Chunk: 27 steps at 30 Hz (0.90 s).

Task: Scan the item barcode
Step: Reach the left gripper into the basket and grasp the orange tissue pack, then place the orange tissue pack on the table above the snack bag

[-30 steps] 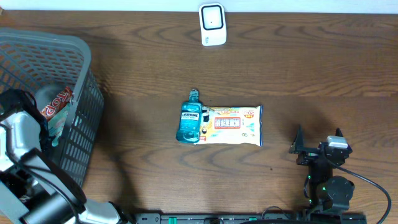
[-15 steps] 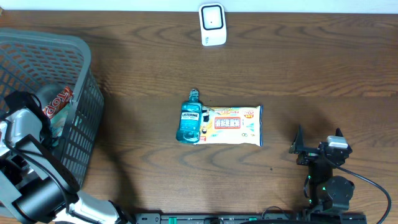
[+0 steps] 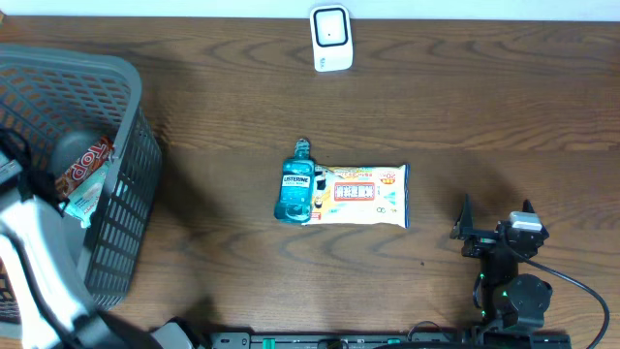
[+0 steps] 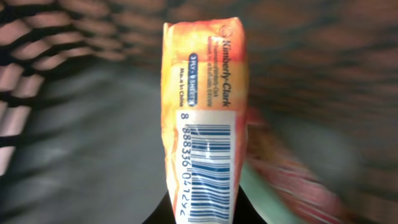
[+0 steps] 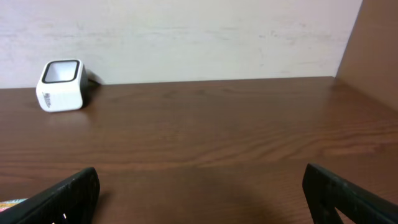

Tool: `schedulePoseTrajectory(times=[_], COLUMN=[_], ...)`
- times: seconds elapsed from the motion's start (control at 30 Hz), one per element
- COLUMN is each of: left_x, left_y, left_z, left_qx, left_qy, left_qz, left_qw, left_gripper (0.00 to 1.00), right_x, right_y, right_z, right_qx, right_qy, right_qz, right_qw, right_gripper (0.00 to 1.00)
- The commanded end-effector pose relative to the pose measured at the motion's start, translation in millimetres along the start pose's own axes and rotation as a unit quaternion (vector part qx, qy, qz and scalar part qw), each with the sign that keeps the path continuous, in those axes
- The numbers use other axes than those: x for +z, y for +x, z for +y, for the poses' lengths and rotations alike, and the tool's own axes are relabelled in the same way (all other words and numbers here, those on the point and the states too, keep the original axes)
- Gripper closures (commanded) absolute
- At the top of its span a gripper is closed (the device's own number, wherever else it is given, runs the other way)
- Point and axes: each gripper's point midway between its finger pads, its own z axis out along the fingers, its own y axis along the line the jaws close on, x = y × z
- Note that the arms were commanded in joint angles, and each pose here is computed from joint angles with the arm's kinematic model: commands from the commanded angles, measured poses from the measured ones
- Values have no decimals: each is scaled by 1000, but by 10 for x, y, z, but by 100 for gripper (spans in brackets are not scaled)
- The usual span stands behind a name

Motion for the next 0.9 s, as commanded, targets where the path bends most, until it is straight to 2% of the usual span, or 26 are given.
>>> schedulePoseTrajectory(times=[0.0,0.03,0.1,0.23,0.37,0.4,0.47,0.5,0.57,0.77,0.87], left_x=[-611,-807,-1366,-2531,-3184,-3314,-3461,-3497,-3493,-3161,-2927], left_y=[147,202,383,898,1545,1742,2090,2280,2606,3526,4034], left_z=[-549,-685,-986,-1250,-1153,-1105,-1016,-976,-930,-860,-746], left_qx=[8,12,37,129,250,289,350,377,415,502,549], left_qy=[190,241,367,556,624,639,651,650,637,550,508], left_qz=[78,98,152,247,274,275,272,269,262,230,235], left_qw=[979,966,917,783,688,657,616,602,595,627,621], left_gripper=[93,93,93,93,92,93,93,93,93,93,92], right_x=[-2,-2,-2,-2,-2,-2,-2,-2,-2,-2,-2], right_y=[2,2,2,2,2,2,2,2,2,2,2], right_z=[10,10,10,10,10,10,10,10,10,10,10], right_qx=[-8,-8,-8,-8,-8,-8,-8,-8,-8,-8,-8], right_qy=[-1,-1,-1,-1,-1,-1,-1,-1,-1,-1,-1], right_qz=[0,0,0,0,0,0,0,0,0,0,0], right_qw=[1000,1000,1000,1000,1000,1000,1000,1000,1000,1000,1000], right_gripper=[1,1,1,1,1,1,1,1,1,1,1])
